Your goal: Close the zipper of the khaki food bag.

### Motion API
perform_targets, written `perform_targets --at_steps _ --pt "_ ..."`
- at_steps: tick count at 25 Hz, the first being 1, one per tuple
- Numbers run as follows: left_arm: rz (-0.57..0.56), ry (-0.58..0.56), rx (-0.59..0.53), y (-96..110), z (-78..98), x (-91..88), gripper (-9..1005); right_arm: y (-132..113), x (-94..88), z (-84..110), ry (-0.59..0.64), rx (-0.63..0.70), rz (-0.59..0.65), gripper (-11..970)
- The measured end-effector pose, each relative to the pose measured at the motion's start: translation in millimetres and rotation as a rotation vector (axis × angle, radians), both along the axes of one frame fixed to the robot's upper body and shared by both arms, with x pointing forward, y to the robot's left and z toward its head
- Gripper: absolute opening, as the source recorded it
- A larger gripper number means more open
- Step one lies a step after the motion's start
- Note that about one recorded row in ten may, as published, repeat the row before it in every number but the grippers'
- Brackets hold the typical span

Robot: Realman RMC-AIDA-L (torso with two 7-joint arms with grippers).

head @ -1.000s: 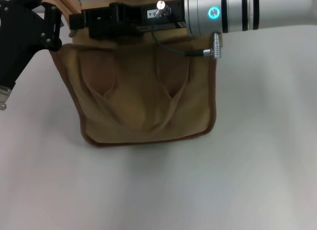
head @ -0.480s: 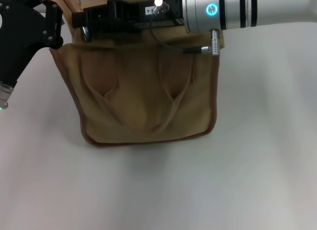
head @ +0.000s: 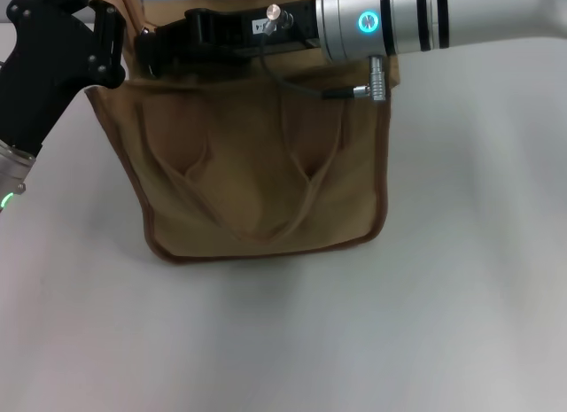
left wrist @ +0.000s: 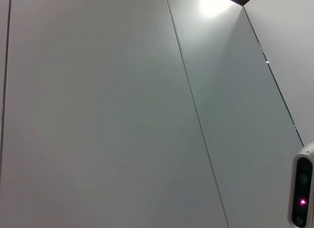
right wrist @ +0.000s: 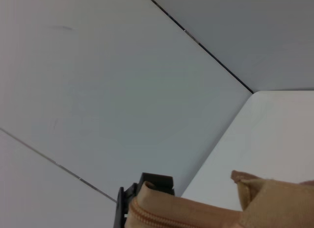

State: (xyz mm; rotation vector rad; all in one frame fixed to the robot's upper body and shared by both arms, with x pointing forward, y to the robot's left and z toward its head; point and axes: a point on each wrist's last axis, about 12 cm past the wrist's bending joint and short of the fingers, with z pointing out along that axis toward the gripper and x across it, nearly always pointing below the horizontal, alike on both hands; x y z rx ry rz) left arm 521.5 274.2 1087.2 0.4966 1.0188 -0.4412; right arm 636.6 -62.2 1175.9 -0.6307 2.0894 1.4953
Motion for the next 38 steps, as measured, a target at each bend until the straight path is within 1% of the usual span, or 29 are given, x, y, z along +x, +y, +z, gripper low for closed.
perform_targets --at_steps 5,6,11,18,22,24,26,27,29,30,31,32,34,35,36,37,38 --pt "0.014 0.002 -0.003 3 -1.0 -1.6 25 -1 -3.2 -1.7 -0.039 0.024 0.011 147" --pt "0.017 0.004 -0.003 4 -1.4 -2.2 25 -1 -5.2 -1.9 -0.062 0.024 0.021 119" --pt "0.025 0.007 -0.003 5 -2.0 -2.4 26 -5 -6.9 -2.8 -0.103 0.014 0.022 81" --pt "0.036 0.006 -0.006 7 -2.1 -3.1 26 -8 -7.0 -5.8 -0.123 0.006 0.014 5" --pt "0.037 0.007 -0.006 7 -2.2 -3.3 26 -8 -7.0 -6.1 -0.136 0.008 0.014 5" --pt "0.056 0.017 -0.008 10 -2.9 -2.0 27 -11 -7.4 -7.6 -0.140 0.012 0.009 5" --pt "0.104 0.047 -0.010 17 -6.0 -0.5 27 -19 -8.1 -12.4 -0.140 0.013 -0.019 5" --pt "0.104 0.047 -0.010 17 -6.0 -0.5 27 -19 -8.1 -12.4 -0.140 0.013 -0.019 5" --pt "0.114 0.054 -0.009 19 -7.0 -0.9 27 -27 -9.3 -16.1 -0.142 0.017 -0.043 5" --pt "0.140 0.068 -0.008 23 -9.2 -1.7 27 -32 -10.4 -18.3 -0.141 0.019 -0.055 5" --pt "0.140 0.068 -0.008 23 -9.2 -1.7 27 -32 -10.4 -18.3 -0.141 0.019 -0.055 5" --pt "0.162 0.079 -0.007 27 -11.1 -3.0 27 -37 -11.6 -20.5 -0.141 0.022 -0.067 5" --pt "0.182 0.098 -0.003 31 -14.4 -5.1 27 -61 -17.4 -27.3 -0.159 0.036 -0.125 5" --pt "0.182 0.098 -0.003 31 -14.4 -5.1 27 -61 -17.4 -27.3 -0.159 0.036 -0.125 5" --pt "0.191 0.110 0.000 32 -16.4 -6.1 27 -73 -21.7 -31.9 -0.162 0.041 -0.152 5" --pt "0.191 0.110 0.000 32 -16.4 -6.1 27 -73 -21.7 -31.9 -0.162 0.041 -0.152 5" --pt "0.195 0.116 0.002 33 -17.3 -6.5 28 -79 -24.3 -34.6 -0.161 0.042 -0.165 4"
